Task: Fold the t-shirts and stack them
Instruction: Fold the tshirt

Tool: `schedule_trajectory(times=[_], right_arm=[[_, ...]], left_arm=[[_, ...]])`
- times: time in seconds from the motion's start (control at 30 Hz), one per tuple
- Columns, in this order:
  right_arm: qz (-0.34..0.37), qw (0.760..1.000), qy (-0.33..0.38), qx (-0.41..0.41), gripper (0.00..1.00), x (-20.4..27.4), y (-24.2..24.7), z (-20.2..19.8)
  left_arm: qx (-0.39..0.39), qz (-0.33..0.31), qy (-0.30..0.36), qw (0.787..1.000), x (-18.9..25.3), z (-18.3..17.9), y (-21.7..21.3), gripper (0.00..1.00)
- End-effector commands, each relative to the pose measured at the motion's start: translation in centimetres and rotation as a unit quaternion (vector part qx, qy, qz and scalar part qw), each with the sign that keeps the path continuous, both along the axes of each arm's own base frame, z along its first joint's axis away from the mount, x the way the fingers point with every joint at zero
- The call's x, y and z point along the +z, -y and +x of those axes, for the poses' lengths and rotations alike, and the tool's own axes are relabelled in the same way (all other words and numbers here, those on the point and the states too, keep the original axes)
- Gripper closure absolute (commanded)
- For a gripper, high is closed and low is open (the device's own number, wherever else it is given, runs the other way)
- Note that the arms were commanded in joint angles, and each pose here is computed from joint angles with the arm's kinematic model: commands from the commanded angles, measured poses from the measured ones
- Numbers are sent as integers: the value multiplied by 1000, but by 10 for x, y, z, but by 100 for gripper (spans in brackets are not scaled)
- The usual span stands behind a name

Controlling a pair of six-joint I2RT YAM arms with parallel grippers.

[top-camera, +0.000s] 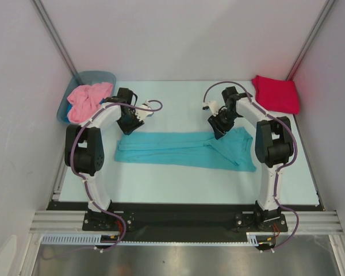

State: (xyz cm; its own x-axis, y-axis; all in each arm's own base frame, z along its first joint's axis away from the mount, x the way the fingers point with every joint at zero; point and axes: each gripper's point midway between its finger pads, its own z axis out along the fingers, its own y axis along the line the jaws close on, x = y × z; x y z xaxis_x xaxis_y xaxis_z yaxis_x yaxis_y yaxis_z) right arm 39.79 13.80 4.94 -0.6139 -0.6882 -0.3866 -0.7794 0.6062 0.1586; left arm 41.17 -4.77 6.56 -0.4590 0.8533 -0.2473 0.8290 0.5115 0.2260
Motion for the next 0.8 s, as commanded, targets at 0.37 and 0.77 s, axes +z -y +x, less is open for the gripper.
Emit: schedule_trajectory(times=[0.37,0.77], right_arm=[[7,1000,21,-11,87,11,-1,1],[6,998,56,15,100,52,-6,-8]], left_arm=[[-5,-4,31,1000,19,8,7,49],[-11,5,32,999,17,12,6,50]])
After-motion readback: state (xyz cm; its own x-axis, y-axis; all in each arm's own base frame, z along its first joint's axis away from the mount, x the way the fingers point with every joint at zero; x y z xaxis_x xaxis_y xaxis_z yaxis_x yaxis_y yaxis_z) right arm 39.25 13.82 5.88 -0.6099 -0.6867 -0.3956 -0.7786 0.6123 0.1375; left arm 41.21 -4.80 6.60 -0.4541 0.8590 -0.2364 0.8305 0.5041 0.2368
